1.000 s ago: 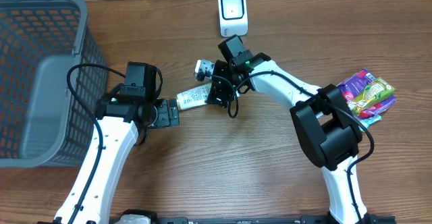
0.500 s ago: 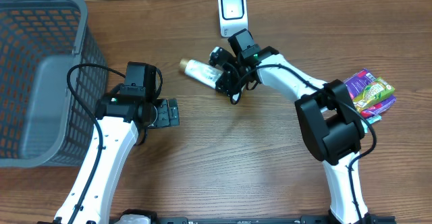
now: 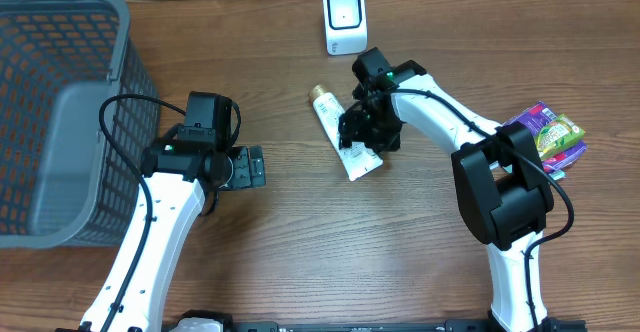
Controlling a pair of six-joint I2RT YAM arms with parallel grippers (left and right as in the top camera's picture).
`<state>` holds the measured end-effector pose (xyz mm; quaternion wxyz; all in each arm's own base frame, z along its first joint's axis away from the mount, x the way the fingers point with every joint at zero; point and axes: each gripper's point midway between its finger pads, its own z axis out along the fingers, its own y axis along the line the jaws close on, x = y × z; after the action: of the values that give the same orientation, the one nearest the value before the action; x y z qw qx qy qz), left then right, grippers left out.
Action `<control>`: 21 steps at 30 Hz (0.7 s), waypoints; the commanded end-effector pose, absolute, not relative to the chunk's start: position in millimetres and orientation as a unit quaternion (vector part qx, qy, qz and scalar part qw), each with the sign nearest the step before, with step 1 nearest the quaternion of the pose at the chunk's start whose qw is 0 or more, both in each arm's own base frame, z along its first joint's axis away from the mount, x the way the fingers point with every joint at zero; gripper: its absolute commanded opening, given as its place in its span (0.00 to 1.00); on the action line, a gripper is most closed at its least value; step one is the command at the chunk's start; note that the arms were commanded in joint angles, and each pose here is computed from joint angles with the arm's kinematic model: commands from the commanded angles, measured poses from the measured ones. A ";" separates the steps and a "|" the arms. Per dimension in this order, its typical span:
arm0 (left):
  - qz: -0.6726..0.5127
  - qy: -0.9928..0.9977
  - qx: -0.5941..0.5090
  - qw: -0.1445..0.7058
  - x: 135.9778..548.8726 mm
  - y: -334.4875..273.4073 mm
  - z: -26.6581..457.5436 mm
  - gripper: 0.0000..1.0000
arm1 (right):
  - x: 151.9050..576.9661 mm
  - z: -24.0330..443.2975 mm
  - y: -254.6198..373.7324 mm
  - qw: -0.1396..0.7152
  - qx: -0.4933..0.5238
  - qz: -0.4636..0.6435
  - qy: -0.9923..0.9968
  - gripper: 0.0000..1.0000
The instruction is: Scan the item barcode
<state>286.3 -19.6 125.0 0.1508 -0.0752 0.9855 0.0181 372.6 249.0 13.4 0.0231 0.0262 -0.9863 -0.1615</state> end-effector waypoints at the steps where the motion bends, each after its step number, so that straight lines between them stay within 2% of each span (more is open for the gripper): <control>1: 0.021 0.985 -0.079 0.151 286.4 -19.9 123.5 0.99 | 379.6 19.6 248.4 0.013 0.033 -0.192 -0.981 0.74; 4: 0.021 0.985 -0.079 0.151 286.4 -19.9 123.5 1.00 | 382.3 24.5 251.7 -0.002 0.117 -0.227 -0.967 0.74; 7: 0.021 0.985 -0.079 0.151 286.4 -19.9 123.5 1.00 | 375.3 25.4 249.6 -0.001 0.185 -0.235 -0.954 0.83; 15: 0.021 0.985 -0.079 0.151 286.4 -19.9 123.5 1.00 | 348.2 11.8 272.5 0.029 0.203 -0.331 -0.921 0.84; 20: 0.021 0.985 -0.079 0.151 286.4 -19.9 123.5 1.00 | 352.0 14.7 275.9 0.037 0.163 -0.346 -0.923 0.65; 21: 0.021 0.985 -0.079 0.151 286.4 -19.9 123.5 1.00 | 352.7 14.8 276.9 0.038 0.155 -0.346 -0.925 0.64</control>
<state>286.2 -19.6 125.1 0.1510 -0.0752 0.9855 0.0181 358.3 273.8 20.8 0.0152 0.1860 -0.9236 -0.3349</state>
